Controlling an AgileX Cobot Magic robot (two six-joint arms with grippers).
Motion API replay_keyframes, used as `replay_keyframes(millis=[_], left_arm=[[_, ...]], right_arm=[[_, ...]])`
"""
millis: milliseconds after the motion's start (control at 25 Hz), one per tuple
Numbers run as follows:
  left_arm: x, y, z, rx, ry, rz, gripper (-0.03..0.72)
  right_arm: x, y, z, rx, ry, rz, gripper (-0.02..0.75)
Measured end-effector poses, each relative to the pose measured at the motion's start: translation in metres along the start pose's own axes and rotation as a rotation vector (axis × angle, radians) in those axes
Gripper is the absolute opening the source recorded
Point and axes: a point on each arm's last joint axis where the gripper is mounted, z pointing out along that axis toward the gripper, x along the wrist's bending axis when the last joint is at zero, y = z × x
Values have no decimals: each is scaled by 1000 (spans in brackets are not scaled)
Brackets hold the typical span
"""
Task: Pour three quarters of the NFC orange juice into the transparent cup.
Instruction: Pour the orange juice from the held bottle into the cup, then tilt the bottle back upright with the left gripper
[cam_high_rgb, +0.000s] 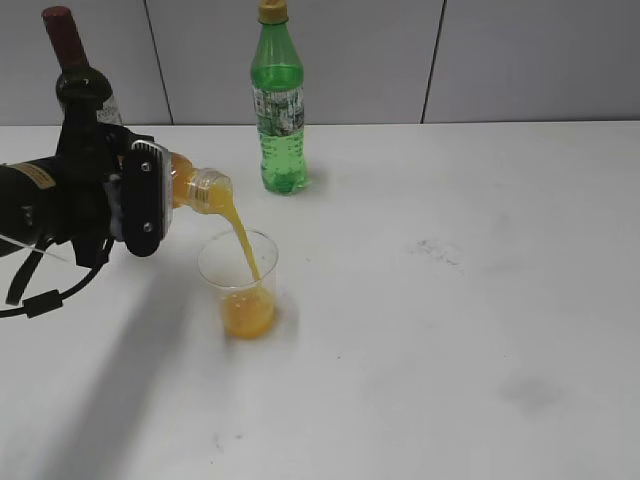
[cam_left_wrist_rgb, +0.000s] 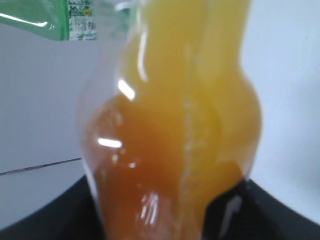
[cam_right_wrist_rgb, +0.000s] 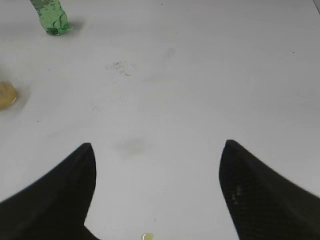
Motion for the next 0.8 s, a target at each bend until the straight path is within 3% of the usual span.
replay_keyframes(millis=[800], left_arm=[[3,-4,0,44,33,75,480]], right_arm=[[0,0,0,0,0,0,589]])
